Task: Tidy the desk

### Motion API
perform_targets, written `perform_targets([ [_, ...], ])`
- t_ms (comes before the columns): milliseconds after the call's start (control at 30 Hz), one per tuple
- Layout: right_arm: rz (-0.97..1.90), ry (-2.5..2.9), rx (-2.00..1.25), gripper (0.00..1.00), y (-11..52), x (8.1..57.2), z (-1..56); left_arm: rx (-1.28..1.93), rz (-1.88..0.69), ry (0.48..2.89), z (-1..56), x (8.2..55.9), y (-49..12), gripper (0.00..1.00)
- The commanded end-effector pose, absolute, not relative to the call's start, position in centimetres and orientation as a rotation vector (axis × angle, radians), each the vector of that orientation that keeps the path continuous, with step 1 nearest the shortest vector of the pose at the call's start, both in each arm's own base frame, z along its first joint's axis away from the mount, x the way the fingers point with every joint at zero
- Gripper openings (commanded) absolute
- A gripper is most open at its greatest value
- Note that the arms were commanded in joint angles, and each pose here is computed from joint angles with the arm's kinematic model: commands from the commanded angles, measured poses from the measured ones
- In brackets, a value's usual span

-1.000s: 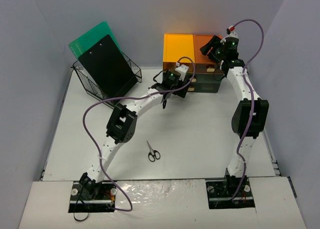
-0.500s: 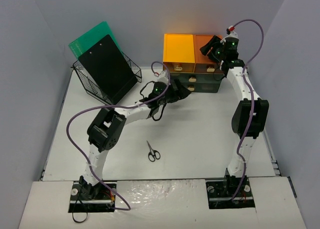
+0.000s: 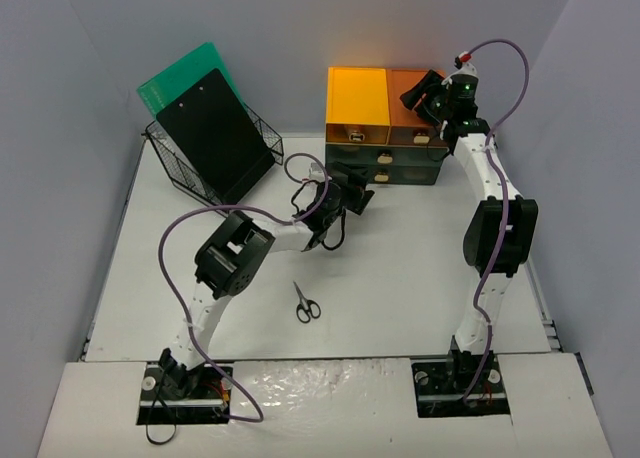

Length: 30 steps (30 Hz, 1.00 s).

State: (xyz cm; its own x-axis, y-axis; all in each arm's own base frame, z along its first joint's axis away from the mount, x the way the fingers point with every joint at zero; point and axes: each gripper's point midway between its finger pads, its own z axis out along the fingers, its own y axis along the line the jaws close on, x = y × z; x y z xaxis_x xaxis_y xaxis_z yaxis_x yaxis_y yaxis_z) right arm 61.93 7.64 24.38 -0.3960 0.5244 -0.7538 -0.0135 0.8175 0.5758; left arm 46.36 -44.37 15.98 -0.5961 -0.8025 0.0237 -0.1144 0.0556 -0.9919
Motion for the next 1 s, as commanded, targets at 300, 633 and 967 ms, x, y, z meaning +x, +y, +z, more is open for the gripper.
perform_targets([
  [300, 0.546, 2.446, 0.604, 0.56, 7.8, 54.0, 8.1, -1.139, -1.788, 1.38, 19.7, 52.5, -44.9, 0.81],
  [633, 0.553, 2.452, 0.606, 0.56, 7.7, 53.8, 7.7, -1.131, -1.793, 1.407, 19.0, 54.1, -46.3, 0.75],
  [967, 0.565, 2.437, 0.607, 0.56, 7.5, 54.3, 8.2, -1.149, -1.77, 1.463, 17.2, 53.0, -47.1, 0.72],
])
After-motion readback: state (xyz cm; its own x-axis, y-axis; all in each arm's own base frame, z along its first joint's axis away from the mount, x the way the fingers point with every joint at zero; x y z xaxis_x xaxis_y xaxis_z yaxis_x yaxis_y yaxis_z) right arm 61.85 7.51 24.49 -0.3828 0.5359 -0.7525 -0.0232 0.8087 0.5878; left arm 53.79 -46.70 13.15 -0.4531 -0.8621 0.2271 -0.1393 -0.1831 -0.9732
